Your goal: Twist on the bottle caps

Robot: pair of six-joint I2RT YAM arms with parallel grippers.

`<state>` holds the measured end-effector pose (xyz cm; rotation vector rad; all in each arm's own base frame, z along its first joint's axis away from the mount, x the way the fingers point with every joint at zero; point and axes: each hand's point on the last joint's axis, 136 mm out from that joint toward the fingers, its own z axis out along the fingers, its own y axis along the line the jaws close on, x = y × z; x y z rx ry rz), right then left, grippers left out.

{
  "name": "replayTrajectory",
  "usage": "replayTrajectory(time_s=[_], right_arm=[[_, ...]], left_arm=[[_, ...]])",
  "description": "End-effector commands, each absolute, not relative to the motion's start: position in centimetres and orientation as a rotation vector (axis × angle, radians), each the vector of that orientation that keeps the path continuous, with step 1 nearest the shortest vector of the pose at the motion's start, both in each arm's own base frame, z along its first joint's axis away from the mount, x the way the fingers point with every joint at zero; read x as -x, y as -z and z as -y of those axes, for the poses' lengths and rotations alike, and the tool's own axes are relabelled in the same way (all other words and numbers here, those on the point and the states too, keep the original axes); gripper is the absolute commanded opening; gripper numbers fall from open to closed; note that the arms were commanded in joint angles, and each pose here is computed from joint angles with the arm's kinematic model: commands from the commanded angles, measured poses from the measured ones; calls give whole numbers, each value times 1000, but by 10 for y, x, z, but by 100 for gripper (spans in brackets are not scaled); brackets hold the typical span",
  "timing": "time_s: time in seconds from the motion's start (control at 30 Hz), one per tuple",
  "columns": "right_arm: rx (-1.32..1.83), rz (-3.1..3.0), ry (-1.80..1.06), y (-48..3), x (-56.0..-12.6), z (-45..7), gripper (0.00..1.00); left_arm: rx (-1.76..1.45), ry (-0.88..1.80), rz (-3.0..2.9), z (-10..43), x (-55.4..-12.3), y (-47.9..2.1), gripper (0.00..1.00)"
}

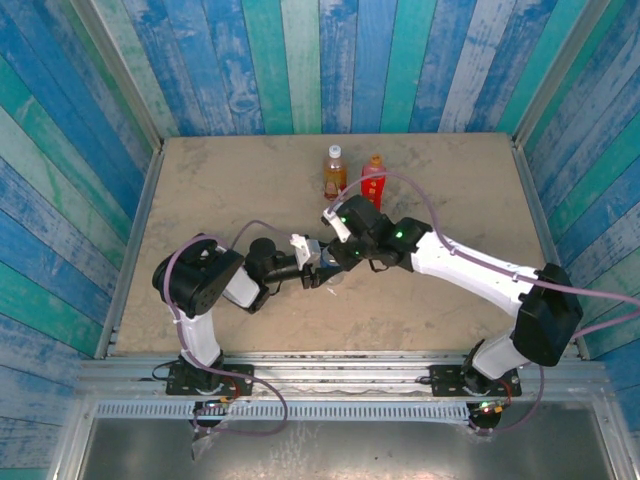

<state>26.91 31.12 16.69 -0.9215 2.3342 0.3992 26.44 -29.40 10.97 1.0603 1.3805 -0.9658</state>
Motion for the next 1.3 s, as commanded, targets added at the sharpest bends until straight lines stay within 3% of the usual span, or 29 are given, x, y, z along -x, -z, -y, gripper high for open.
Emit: replayTrajectory(time_s=[0.0, 0.17, 0.37, 0.57, 0.67, 0.77, 0.97, 1.13, 1.27], right_arm=[[1124, -2303, -480, -178, -259, -306, 18], [1446, -2259, -477, -171, -246, -302, 21], [1483, -2280, -432, -167, -256, -298, 23], [1370, -2347, -340, -153, -259, -290, 21], [1188, -2409, -314, -145, -257, -291, 27], [1017, -2412, -299, -135, -250, -297, 20], [911, -2419, -153, -117, -250, -299, 20], [918, -2351, -184, -147, -257, -310, 31], [979, -2229, -260, -186, -258, -319, 55]], left_arm=[[-1098, 1029, -1515, 292, -250, -82, 59], [-1110, 1054, -1504, 293, -246, -84, 59], [-1102, 1044, -1506, 293, -248, -85, 59], [-1066, 1018, -1523, 291, -254, -86, 59], [-1027, 977, -1543, 287, -261, -86, 59], [-1006, 961, -1549, 286, -265, -87, 59], [-1009, 970, -1545, 287, -264, -88, 59], [-1027, 969, -1551, 287, -262, -87, 59], [-1042, 977, -1552, 288, -261, -87, 59]])
